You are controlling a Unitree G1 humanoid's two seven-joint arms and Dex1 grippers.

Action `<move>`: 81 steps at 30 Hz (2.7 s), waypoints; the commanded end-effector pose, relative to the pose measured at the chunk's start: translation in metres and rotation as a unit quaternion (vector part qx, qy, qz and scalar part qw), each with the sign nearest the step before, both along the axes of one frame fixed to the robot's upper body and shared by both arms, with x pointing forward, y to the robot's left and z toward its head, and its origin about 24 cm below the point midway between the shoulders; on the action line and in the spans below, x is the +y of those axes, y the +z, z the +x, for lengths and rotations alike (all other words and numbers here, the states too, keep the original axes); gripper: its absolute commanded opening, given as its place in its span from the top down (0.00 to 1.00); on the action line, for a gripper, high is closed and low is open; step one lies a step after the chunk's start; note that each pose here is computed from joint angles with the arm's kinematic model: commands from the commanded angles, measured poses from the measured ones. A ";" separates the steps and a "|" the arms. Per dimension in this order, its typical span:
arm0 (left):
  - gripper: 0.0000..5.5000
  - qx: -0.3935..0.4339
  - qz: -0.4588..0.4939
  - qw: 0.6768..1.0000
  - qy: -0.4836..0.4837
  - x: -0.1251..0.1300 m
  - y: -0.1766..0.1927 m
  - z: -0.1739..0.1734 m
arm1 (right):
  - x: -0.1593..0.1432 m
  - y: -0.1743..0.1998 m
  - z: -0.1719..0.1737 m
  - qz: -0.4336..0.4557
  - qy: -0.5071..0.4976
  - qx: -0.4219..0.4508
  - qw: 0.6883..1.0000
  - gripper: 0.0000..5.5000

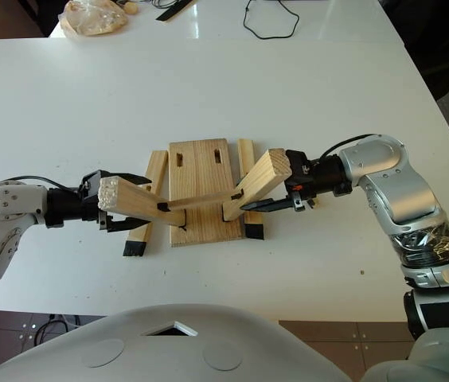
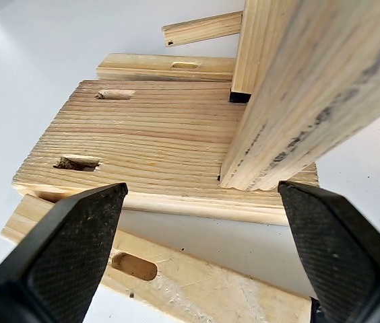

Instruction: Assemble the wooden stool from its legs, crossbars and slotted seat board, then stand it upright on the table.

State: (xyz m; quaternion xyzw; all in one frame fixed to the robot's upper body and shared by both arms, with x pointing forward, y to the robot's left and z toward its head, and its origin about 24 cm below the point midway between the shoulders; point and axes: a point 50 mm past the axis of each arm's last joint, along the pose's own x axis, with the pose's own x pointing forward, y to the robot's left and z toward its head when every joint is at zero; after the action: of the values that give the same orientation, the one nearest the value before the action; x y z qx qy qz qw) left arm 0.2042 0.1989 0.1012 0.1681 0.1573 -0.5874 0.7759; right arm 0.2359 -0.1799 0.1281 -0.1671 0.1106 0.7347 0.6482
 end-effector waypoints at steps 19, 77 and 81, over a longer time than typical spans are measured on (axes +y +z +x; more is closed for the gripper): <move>0.36 0.029 -0.165 0.979 -0.117 -0.068 0.093 0.064 | -0.011 -0.037 -0.006 -0.102 0.004 0.034 0.994 0.63; 0.21 0.051 0.045 0.995 -0.068 0.024 0.041 -0.024 | -0.016 -0.037 -0.017 -0.110 -0.017 0.029 0.993 0.63; 0.21 0.030 -0.001 0.996 -0.088 -0.001 0.049 -0.026 | -0.011 -0.037 -0.013 -0.118 0.000 0.027 0.993 0.63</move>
State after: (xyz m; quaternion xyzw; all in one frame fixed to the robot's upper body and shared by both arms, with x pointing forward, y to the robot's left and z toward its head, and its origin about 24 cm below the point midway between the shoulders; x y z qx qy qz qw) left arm 0.1791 0.2145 0.1416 0.1664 0.1951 -0.6434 0.7213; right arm 0.2292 -0.1796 0.1240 -0.1992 0.0916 0.7315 0.6457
